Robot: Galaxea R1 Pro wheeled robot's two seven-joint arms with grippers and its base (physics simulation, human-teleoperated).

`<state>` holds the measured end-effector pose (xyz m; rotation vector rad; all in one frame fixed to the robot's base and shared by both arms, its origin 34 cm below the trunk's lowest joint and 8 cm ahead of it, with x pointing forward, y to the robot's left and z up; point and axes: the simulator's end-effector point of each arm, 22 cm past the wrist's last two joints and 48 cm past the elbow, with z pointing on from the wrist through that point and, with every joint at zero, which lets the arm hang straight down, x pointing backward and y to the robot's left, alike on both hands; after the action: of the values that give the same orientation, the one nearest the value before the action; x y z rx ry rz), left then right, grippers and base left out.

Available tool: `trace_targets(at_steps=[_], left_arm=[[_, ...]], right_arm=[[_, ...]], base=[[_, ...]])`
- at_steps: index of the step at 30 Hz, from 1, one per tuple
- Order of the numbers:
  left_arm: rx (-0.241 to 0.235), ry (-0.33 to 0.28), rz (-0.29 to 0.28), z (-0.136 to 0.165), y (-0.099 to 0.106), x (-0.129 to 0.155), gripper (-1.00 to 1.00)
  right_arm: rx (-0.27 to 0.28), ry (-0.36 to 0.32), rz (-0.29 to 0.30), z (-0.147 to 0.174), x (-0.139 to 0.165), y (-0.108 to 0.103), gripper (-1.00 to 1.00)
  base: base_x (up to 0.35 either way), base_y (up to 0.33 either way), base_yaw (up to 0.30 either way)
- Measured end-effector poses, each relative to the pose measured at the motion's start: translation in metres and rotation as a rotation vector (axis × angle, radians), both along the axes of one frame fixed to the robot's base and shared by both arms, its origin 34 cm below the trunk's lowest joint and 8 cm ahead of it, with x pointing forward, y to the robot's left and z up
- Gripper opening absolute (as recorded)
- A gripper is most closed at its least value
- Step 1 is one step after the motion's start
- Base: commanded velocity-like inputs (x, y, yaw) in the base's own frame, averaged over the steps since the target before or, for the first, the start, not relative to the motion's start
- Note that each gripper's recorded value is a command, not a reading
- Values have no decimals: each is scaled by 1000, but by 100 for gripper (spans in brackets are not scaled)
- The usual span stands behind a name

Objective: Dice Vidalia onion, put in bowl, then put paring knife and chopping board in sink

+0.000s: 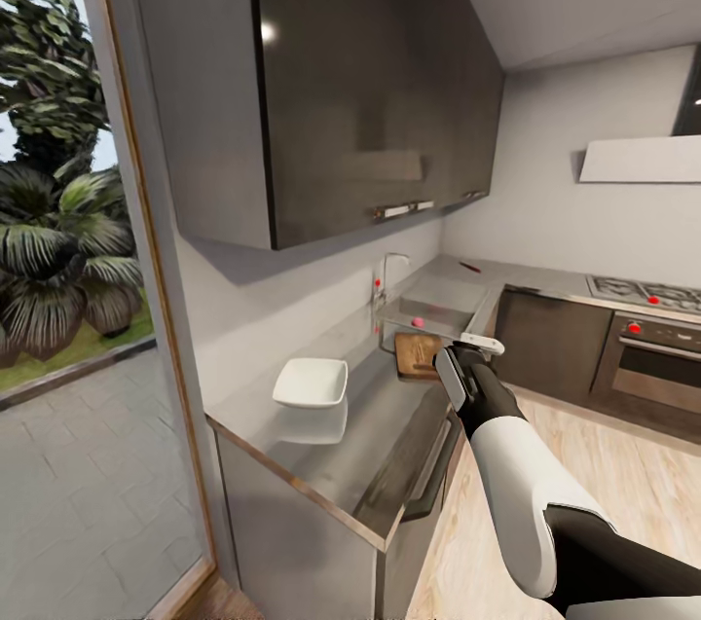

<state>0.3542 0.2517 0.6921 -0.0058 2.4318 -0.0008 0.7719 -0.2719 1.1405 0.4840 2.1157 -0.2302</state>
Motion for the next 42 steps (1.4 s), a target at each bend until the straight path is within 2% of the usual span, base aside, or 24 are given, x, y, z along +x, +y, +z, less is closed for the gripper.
trace_targets(at_steps=[8,17,27,42], left_arm=[[0,13,0,-3,0,-4,100],[0,27,0,-6,0,-8,100],[0,44,1,-10,-1,-14,100],[1,53,1,-12,0,-17,100]], right_arm=[[1,13,0,-8,1,0,100],[1,27,-1,-18,3,0,100],[1,43,0,-29,5,0,100],[1,53,0,-35,6,0,100]], base=[[190,148,0],[30,19,0],[1,-158,0],[26,6,0]])
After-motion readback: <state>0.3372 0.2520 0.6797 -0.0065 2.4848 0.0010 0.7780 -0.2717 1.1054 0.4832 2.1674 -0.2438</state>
